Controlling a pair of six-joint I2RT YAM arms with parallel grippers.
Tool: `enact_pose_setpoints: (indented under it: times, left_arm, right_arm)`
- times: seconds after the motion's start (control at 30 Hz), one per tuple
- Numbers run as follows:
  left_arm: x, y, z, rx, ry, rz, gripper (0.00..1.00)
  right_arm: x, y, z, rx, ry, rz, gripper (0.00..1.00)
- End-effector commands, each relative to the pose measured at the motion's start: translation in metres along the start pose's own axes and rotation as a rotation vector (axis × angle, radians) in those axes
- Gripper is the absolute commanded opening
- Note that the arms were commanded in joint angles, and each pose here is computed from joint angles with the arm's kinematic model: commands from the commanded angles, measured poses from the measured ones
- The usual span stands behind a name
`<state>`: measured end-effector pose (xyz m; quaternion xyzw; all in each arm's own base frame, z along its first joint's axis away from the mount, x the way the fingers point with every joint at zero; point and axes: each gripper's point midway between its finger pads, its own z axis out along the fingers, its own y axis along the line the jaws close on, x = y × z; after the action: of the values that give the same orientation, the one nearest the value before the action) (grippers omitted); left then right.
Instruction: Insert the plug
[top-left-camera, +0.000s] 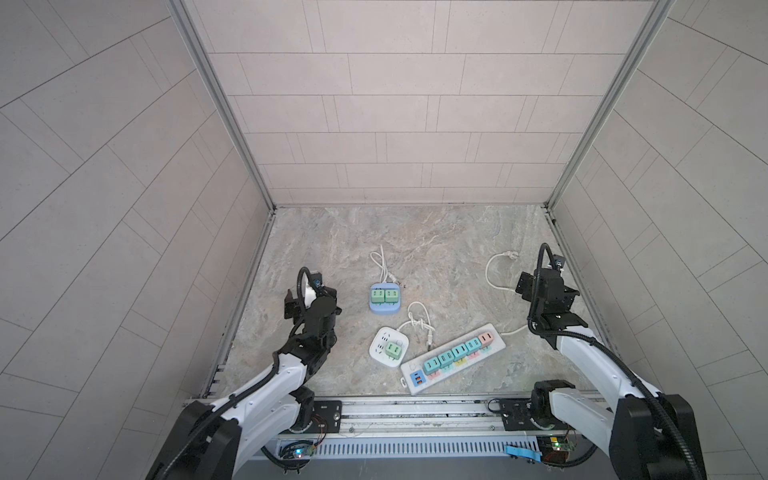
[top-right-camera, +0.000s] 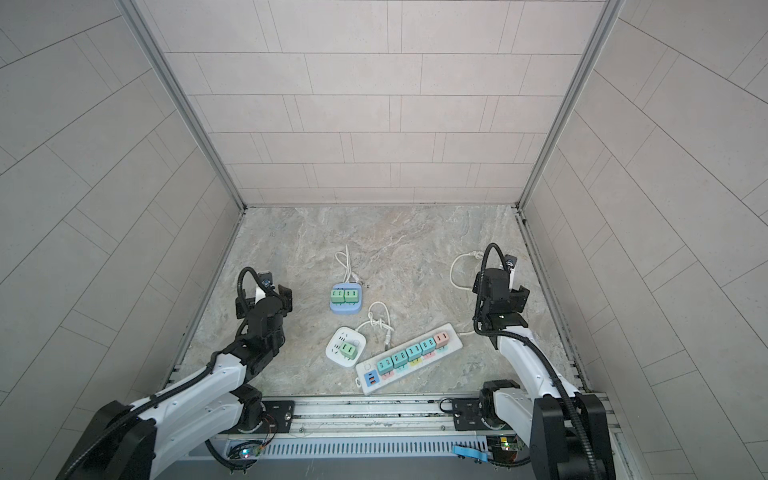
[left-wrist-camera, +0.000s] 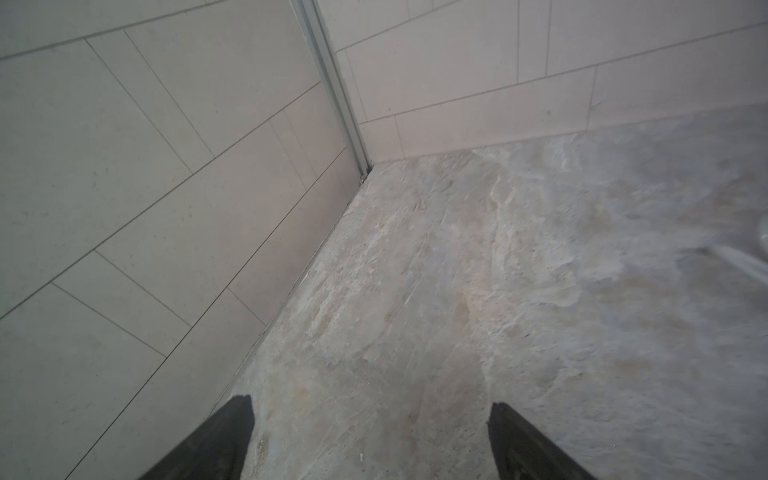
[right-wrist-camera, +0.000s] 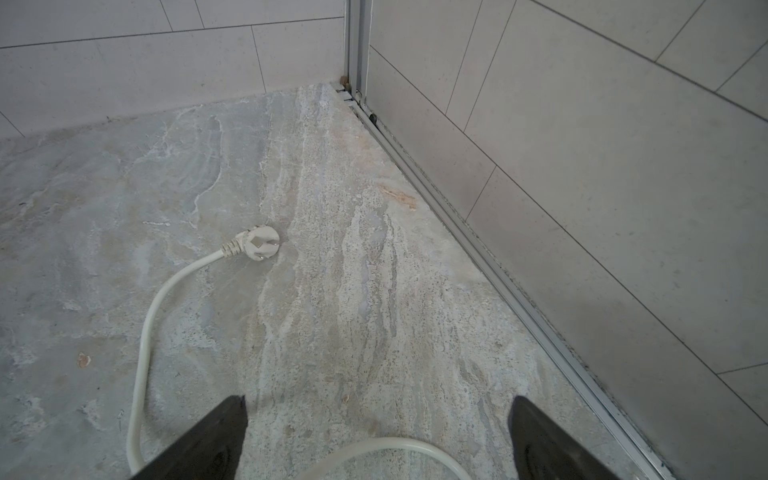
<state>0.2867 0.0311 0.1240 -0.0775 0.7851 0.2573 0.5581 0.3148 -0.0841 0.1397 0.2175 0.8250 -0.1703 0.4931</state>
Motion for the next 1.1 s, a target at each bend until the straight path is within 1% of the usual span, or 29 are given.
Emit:
enact_pose_setpoints:
  times: [0.0,0.1,0.17,0.2,0.27,0.33,0.37,0.4,0.47,0.53,0.57,0.6,0.63,0.67,0.7,0.77,0.83,0.87,0.9,1.07]
  left_arm:
    - [-0.025,0.009,0.014,0.006,-0.108,-0.200,0.96]
    - [-0.021,-0.012,0.029,0.082,-0.062,-0.151,0.96]
    - [-0.027,-0.023,0.036,0.119,-0.086,-0.133,0.95]
    - [-0.029,-0.027,0.037,0.141,-0.114,-0.147,0.95]
    - [-0.025,-0.032,0.043,0.183,-0.137,-0.177,0.96]
    - [-0.011,-0.035,0.062,0.190,-0.092,-0.207,0.96]
    - [-0.011,-0.039,0.066,0.214,-0.108,-0.219,0.96]
    - [-0.009,-0.048,0.069,0.256,-0.130,-0.204,0.96]
    - [-0.004,-0.054,0.070,0.289,-0.070,-0.176,0.96]
    - [-0.005,-0.057,0.071,0.305,-0.032,-0.148,0.95]
    - [-0.007,-0.058,0.071,0.308,-0.030,-0.142,0.94]
    - [-0.008,-0.059,0.074,0.303,-0.032,-0.145,0.94]
    - [-0.006,-0.057,0.077,0.282,-0.034,-0.145,1.00]
    - [-0.004,-0.054,0.081,0.251,-0.039,-0.153,1.00]
    - [-0.009,-0.052,0.088,0.224,-0.036,-0.161,1.00]
    - [-0.004,-0.052,0.090,0.215,0.037,-0.150,1.00]
    - [-0.006,-0.053,0.098,0.195,0.068,-0.143,1.00]
    - [-0.010,-0.053,0.099,0.198,0.041,-0.163,1.00]
    - [-0.010,-0.053,0.096,0.202,0.010,-0.159,1.00]
    - [-0.008,-0.056,0.097,0.217,0.032,-0.146,1.00]
  right_arm:
    - [-0.011,0.004,0.008,-0.003,-0.080,-0.013,1.00]
    - [-0.001,0.009,0.022,0.008,-0.089,-0.048,1.00]
    - [0.005,0.015,0.034,0.008,-0.084,-0.076,1.00]
    - [0.005,0.018,0.039,0.009,-0.059,-0.085,1.00]
    - [0.006,0.028,0.045,-0.026,-0.037,-0.106,0.99]
    - [0.005,0.041,0.046,-0.089,-0.039,-0.126,0.98]
    - [0.006,0.045,0.047,-0.112,-0.038,-0.133,0.98]
    - [0.005,0.049,0.047,-0.134,-0.043,-0.136,0.97]
    - [0.005,0.054,0.047,-0.157,-0.048,-0.131,0.97]
    - [0.013,0.063,0.048,-0.223,-0.115,-0.118,0.99]
    - [0.017,0.072,0.052,-0.258,-0.115,-0.150,0.99]
    - [0.022,0.084,0.057,-0.297,-0.066,-0.181,0.99]
    - [0.024,0.085,0.056,-0.267,-0.066,-0.206,1.00]
    - [0.023,0.085,0.055,-0.271,-0.070,-0.201,1.00]
    - [0.024,0.085,0.055,-0.273,-0.068,-0.201,1.00]
    - [0.024,0.085,0.055,-0.274,-0.069,-0.201,1.00]
    - [0.024,0.085,0.055,-0.270,-0.069,-0.205,1.00]
    - [0.023,0.085,0.055,-0.267,-0.071,-0.208,1.00]
    - [0.023,0.085,0.055,-0.266,-0.072,-0.208,1.00]
    - [0.023,0.085,0.055,-0.263,-0.073,-0.209,1.00]
